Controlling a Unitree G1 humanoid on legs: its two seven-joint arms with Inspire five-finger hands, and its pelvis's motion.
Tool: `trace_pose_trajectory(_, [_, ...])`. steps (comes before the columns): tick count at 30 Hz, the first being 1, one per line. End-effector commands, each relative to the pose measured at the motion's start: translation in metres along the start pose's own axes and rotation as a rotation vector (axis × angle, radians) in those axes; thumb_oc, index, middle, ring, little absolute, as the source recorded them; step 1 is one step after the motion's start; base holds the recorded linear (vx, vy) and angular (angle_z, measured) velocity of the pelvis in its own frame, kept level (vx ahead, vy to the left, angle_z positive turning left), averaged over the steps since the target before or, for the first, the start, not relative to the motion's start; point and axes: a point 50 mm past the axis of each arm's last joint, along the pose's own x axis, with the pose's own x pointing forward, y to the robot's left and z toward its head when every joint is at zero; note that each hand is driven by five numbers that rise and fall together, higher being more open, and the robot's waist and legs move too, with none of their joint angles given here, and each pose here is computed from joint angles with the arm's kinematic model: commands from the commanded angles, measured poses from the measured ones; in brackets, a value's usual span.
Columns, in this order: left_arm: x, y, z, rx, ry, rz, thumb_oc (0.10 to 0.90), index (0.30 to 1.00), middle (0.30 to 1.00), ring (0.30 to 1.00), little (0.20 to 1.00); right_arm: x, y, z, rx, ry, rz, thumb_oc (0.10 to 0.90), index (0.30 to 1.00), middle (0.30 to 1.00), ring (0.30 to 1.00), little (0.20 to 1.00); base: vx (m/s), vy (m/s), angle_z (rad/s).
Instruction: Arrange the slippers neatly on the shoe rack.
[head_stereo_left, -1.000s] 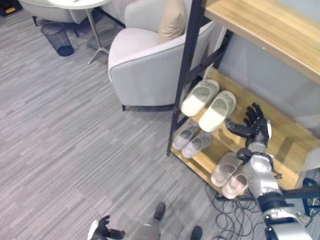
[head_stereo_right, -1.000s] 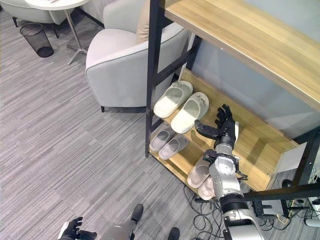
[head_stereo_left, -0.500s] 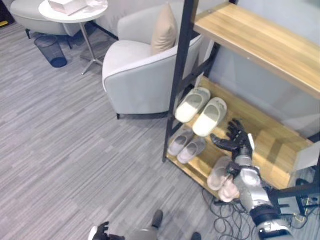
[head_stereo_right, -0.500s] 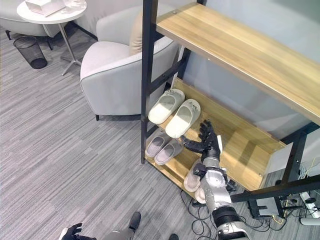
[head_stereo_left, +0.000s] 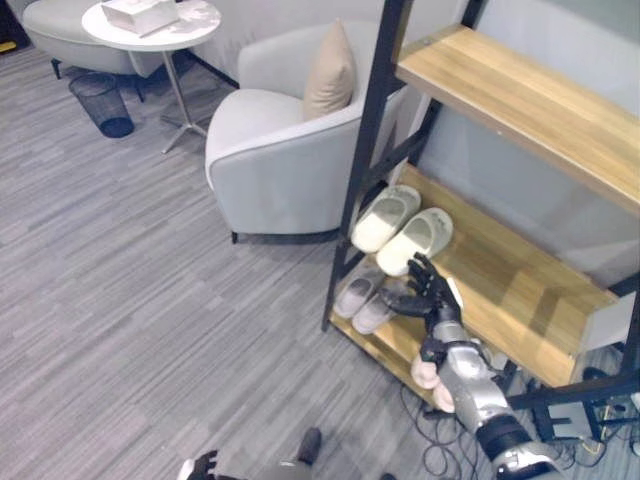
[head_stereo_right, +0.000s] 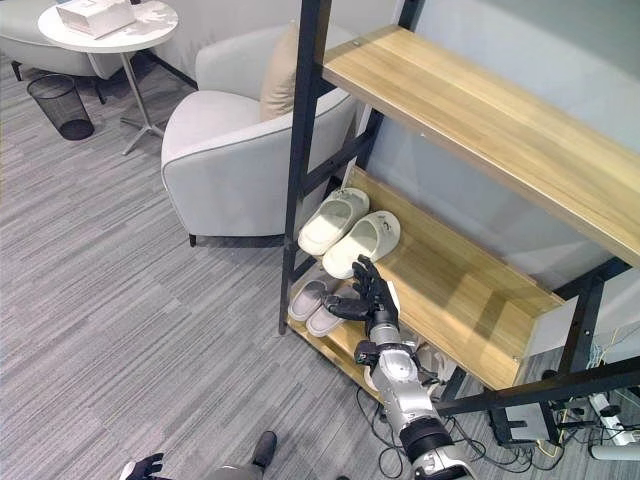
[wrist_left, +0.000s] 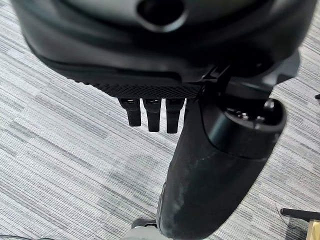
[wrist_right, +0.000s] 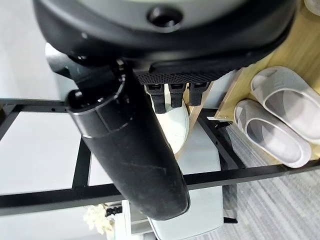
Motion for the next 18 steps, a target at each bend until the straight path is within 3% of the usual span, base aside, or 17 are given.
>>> trace_pose_trajectory(1, [0.0,-0.005,0.004,0.001,-0.003,-0.001,0.8,0.9,0.9,0.9,0.9,0.018,0.014,0.062,-0.071,-0.277,0.074,0.8,0.9,0.9,0.9,0.9,0.0,0.0,0.0])
trace_pose_trajectory(13, [-0.004,-0.012,-0.015,-0.025,0.08,-0.045,0.8,0.9,0.9,0.9,0.9,-0.008,-0.046,0.061,-0.186,-0.292,-0.09,0.8,0.9,0.9,0.9,0.9,0.0,-0.006,-0.01])
trace_pose_trajectory(18, [-0.007,-0.02,-0.02,-0.049,0.096,-0.095,0.8,0.9,0.9,0.9,0.9,-0.033,-0.052,0.038,-0.18,-0.217,-0.031,0.8,0.9,0.9,0.9,0.9,-0.02,-0.026,-0.15])
